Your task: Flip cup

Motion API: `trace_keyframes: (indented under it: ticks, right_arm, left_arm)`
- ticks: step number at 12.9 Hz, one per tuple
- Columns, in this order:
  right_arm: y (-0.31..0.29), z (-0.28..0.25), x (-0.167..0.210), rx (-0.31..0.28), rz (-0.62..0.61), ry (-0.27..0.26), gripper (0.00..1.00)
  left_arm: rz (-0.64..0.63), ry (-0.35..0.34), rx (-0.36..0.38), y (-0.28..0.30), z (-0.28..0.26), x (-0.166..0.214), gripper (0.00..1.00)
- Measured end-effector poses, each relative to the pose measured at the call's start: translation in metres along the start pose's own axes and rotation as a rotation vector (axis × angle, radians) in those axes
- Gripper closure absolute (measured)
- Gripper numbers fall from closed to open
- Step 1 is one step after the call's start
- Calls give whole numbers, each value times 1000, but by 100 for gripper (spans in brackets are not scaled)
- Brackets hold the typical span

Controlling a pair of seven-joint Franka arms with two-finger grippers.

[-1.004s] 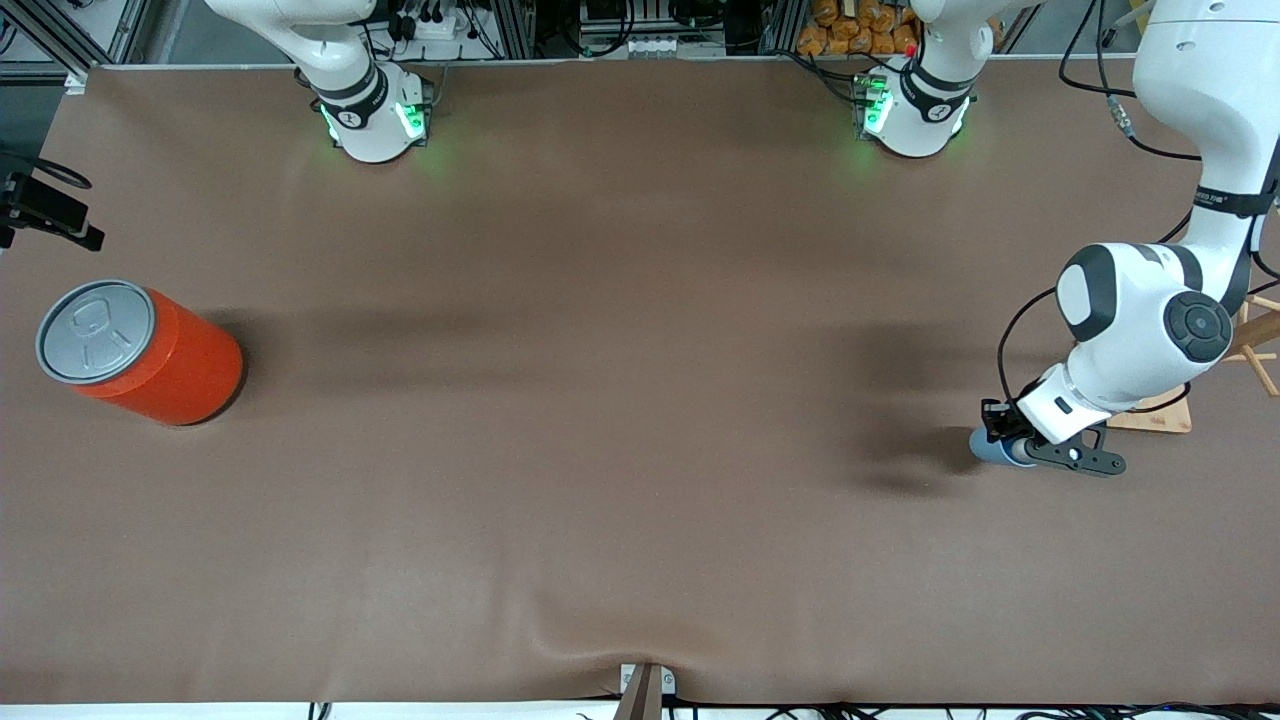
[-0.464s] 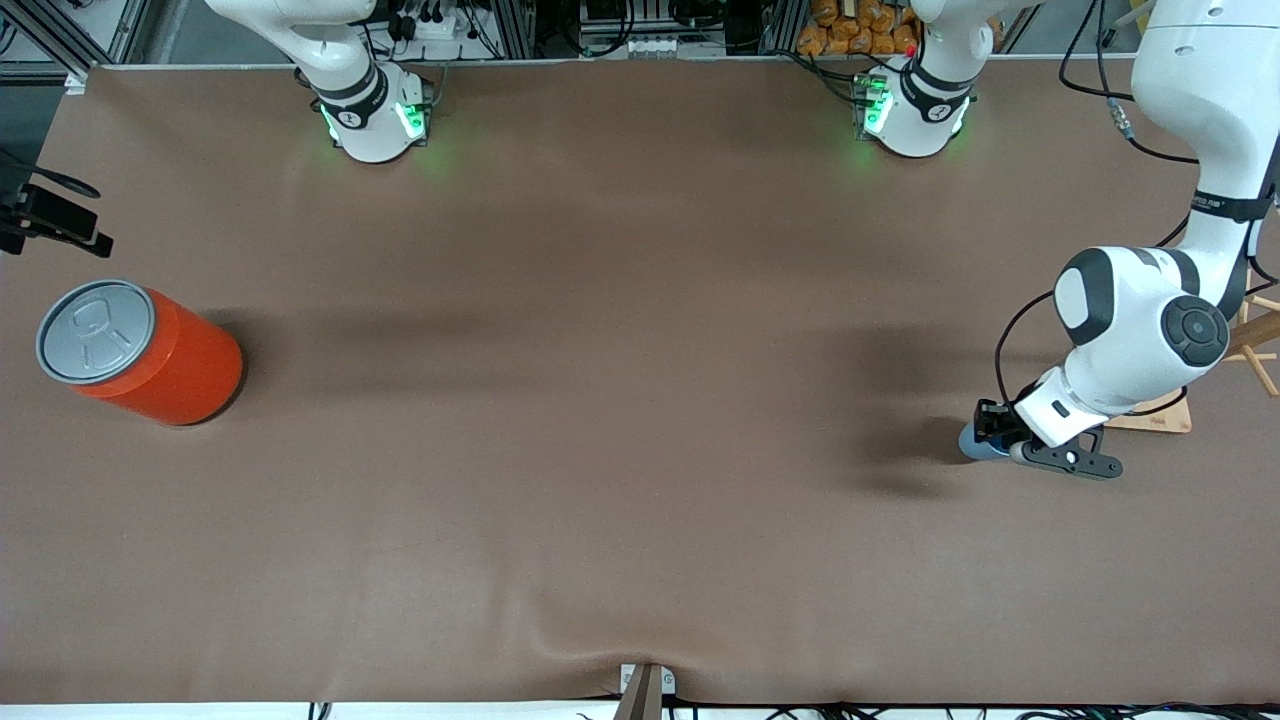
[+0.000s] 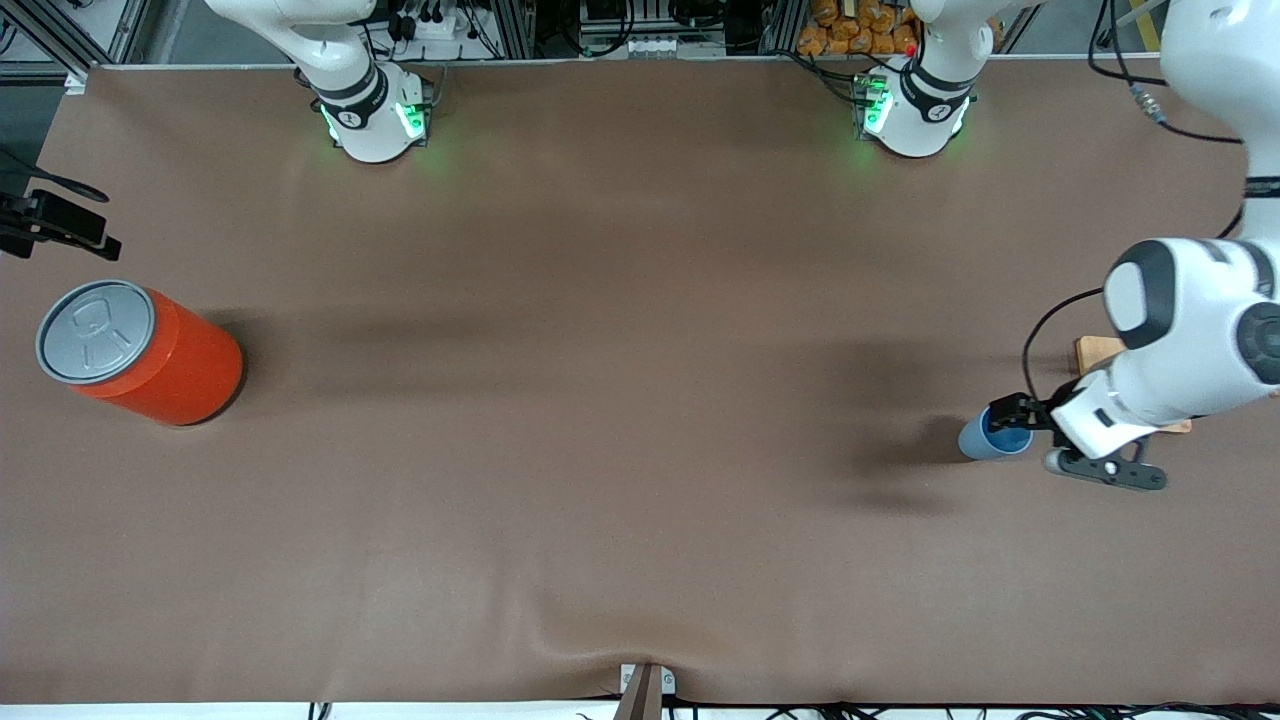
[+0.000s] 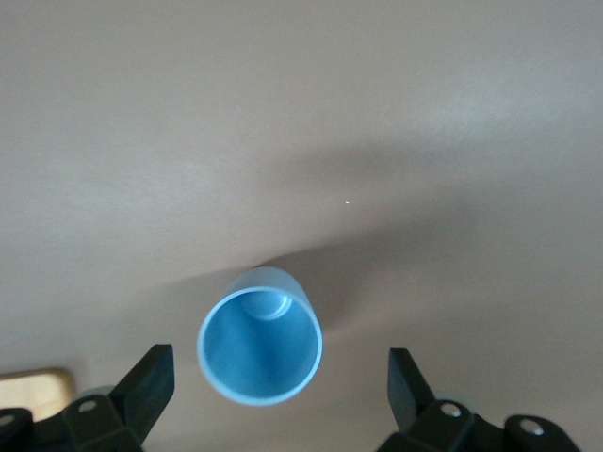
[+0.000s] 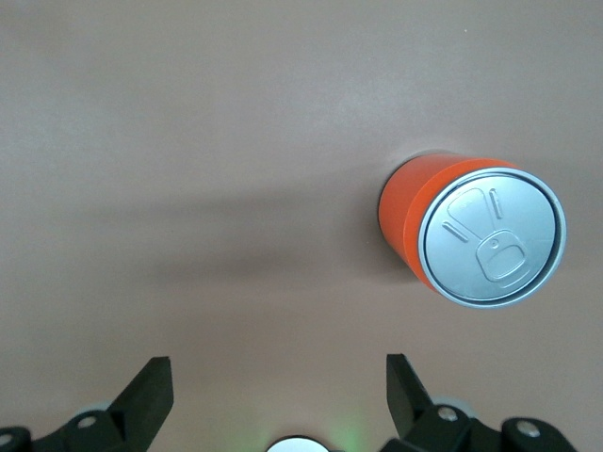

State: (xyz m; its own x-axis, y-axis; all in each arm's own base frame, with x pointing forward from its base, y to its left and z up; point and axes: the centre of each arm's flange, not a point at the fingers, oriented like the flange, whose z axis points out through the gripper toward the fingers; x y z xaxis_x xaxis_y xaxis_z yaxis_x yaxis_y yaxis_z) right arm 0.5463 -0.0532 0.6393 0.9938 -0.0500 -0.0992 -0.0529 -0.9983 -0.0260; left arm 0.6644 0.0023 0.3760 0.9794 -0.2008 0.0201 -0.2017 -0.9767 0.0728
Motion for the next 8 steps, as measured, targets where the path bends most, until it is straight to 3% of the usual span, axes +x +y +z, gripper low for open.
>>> trace_keyframes:
  ticks: [4, 8]
  right_arm:
    - [0, 0, 0, 0, 0, 0, 0]
    - [0, 0, 0, 0, 0, 2, 0]
  left_arm:
    - [-27, 38, 10, -12, -76, 8, 0]
    - [-97, 22, 30, 5, -160, -24, 0]
